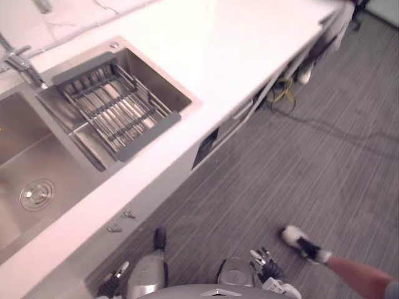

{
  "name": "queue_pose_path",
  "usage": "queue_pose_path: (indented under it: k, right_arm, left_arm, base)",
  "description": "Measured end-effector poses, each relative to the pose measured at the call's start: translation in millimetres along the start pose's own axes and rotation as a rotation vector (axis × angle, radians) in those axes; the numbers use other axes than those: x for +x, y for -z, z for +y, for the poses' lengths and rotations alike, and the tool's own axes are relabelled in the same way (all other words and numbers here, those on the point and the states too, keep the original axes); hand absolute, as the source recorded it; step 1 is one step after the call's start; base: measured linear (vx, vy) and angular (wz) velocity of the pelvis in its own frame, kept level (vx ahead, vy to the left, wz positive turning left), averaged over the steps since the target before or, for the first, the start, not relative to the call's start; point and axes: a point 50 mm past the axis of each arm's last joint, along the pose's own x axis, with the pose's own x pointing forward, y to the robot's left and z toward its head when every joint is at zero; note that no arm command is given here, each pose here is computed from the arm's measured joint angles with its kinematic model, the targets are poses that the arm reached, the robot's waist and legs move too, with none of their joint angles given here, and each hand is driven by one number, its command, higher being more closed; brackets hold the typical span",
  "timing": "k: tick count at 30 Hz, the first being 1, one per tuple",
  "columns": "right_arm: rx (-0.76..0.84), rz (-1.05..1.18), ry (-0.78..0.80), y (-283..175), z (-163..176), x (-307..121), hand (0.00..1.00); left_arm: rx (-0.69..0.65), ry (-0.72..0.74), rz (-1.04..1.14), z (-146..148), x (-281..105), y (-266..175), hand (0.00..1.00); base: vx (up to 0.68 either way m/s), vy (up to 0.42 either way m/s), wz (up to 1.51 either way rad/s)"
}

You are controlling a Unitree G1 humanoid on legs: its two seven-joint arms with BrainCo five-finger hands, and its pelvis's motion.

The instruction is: Walk over to the sink, pick up the cup, carry it to the dishwasher, place the cup inside the dishwasher, then close the dishwasher door

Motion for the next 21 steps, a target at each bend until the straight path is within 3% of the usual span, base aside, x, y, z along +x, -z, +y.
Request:
queue_pose_path:
  k: [7,11,17,21]
  right_arm:
    - [-0.016,0.018,0.044,20.3,-1.7,-13.7,0.00]
    - [-0.041,0.078,0.044,39.1,2.0,-21.1,0.00]
    - [-0.156,0.058,0.062,20.2,-11.4,-20.2,0.00]
    - [-0.131,0.112,0.075,27.9,-11.6,-18.5,0.00]
  left_arm:
    - [-0.121,-0.019,0.046,-7.7,8.4,-14.7,0.00]
    - [-0.189,-0.059,0.054,2.1,4.3,-8.7,0.00]
    - [-0.325,-0.037,0.101,-25.2,0.9,9.8,0.00]
    - [-0.295,-0.038,0.080,-21.3,2.3,4.8,0.00]
  base:
    - [0.13,-0.148,0.80]
    - [0.22,-0.318,0.81]
    - [0.25,-0.199,0.70]
    - [0.18,-0.014,0.94]
